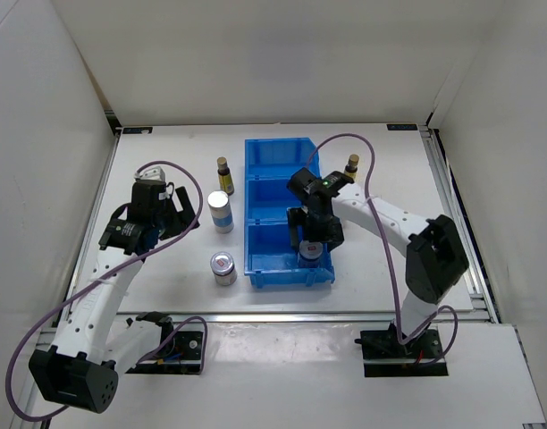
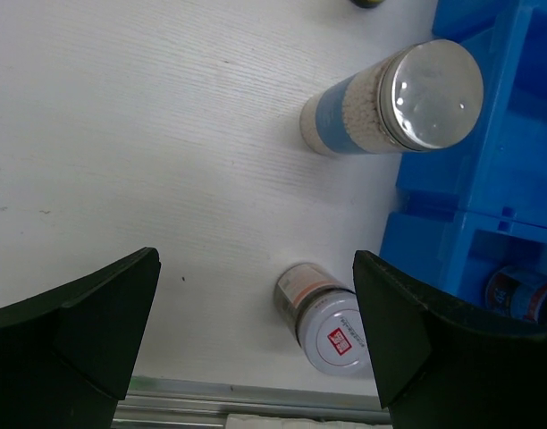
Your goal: Organize the condiment bottles
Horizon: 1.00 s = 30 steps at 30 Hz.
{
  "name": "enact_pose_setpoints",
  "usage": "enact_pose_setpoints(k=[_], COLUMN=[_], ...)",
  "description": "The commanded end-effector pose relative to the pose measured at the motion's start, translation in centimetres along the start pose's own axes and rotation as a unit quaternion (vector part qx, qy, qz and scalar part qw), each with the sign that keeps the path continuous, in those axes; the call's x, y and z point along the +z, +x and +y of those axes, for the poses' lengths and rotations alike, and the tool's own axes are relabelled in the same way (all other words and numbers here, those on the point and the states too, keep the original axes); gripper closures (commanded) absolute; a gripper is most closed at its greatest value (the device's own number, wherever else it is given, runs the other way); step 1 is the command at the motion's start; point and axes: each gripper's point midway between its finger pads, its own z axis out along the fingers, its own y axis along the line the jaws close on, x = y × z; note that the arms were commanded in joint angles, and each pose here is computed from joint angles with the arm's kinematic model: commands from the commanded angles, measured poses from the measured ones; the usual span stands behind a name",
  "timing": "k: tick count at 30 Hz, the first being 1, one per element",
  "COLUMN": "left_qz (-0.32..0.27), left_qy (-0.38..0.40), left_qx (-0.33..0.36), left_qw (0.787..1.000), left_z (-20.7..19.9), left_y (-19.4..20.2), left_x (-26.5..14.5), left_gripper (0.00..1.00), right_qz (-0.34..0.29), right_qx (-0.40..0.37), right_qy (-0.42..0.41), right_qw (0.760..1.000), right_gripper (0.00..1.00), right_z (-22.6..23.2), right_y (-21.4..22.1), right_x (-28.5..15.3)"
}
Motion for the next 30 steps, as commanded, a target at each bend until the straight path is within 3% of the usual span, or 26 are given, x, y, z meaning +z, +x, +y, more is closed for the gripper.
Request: enact_pose_setpoints(k=[1,2,6,10,16,30], left_qz=[-0.003,0.001,0.038,0.055,0.133,0.184], left_qy=[0.045,0.076,0.136,0.160,0.127,0.054], left_qx=[-0.027,-0.039,-0.089,-0.079,-0.048,0.024], left_qw=[0.999,0.996,0.986,0.982,0.982,0.981], left_z=[-1.7,-2.6,-3.7,-4.4,-5.3,-6.2], left_y=[-0.3,0.2,3.8,5.7,8.0,12.4], left_x=[-1.4,-2.2,-3.4,-3.8,-1.1,2.5], left_gripper=[0.00,0.00,0.00,0.00,0.00,0.01], right_qz=[-0.069,-0.087,-0.167,-0.213,-0.256,-0.361], right_qx=[0.017,0.023,0.036,0.047,0.033,0.077], right_qy=[-0.012,-0.012,0.011,-0.001,0.035,0.004], right_qw=[0.997,0.996,0.985,0.976,0.966,0.929], right_gripper=[0.04,0.00,0.00,0.00,0.00,0.00], right_z=[0.3,0.5,0.3,1.0,1.4,-0.6], right_y=[-1.1,-1.1,-1.2,-0.5,0.6,2.7], right_x=[-2.8,-3.6,-6.2,-5.9,-6.1,-9.5])
